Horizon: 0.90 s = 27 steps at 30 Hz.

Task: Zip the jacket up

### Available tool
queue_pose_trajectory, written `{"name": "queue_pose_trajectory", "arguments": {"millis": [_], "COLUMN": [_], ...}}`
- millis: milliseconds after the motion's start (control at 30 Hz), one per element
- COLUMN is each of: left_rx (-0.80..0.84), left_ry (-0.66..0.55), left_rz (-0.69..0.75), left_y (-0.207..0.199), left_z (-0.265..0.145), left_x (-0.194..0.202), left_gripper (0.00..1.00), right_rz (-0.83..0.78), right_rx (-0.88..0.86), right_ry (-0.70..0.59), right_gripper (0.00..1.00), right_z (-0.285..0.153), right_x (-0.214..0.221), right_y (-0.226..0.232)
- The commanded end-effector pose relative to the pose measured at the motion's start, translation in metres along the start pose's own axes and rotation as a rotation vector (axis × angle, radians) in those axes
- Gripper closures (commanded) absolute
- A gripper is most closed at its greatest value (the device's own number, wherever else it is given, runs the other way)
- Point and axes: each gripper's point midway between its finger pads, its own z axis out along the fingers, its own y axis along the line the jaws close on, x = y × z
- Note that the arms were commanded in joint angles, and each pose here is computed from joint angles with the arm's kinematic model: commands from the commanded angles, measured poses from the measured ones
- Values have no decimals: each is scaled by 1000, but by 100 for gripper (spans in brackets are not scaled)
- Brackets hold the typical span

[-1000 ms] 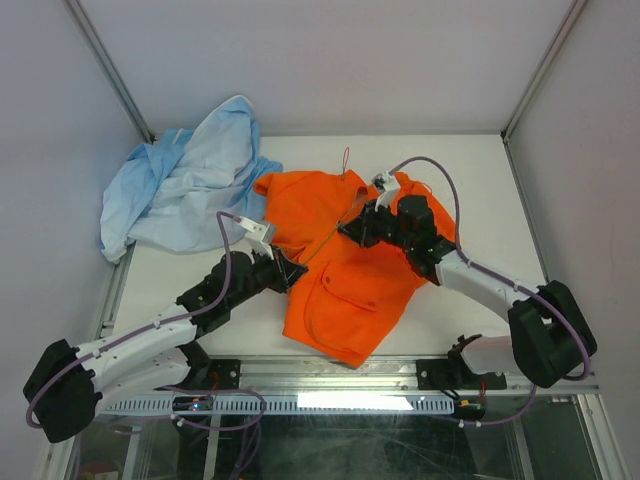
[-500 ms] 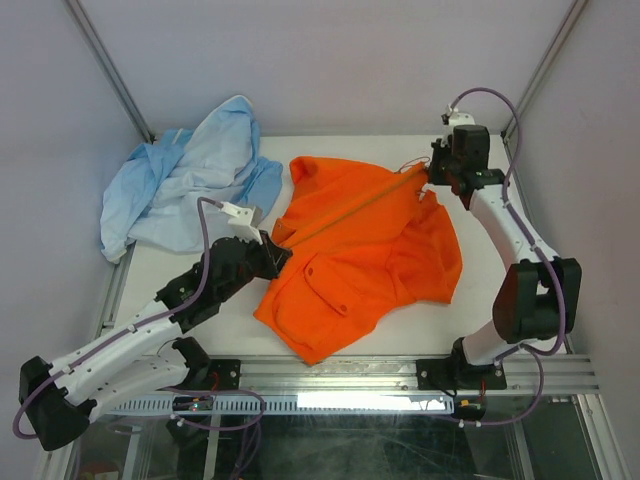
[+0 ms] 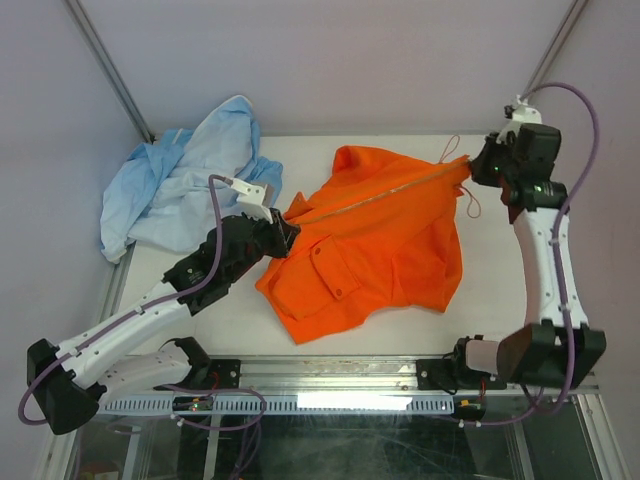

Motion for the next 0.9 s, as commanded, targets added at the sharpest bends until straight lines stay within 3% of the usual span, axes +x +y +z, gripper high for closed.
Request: {"name": "queue_pose_trajectory", "arguments": {"millis": [0, 100, 300, 367, 567, 867], "left_rx": [-12, -11, -31, -47, -64, -178], "left_ry": [-120, -163, -265, -306, -423, -500], "left_rz": [-9, -29, -20, -19, -10, -76], "left_y": [0, 1, 12, 18, 36, 74], "left_z": [-18, -36, -80, -97, -141, -157], "left_x": [-42, -56, -83, -91, -101, -80], "left_gripper": [68, 42, 14, 2, 1, 1], "right_rz": [36, 76, 91, 78, -3, 36], "right_rx": [169, 130, 56, 45, 13, 65], "right_ry": [-313, -364, -533, -587, -676, -737], "right_gripper": [72, 47, 18, 2, 1, 1], "right_z": [-74, -101, -165, -183, -211, -205], "right_x": [-48, -30, -22, -18, 11, 56], "right_y": [-33, -22, 2, 7, 16, -3]}}
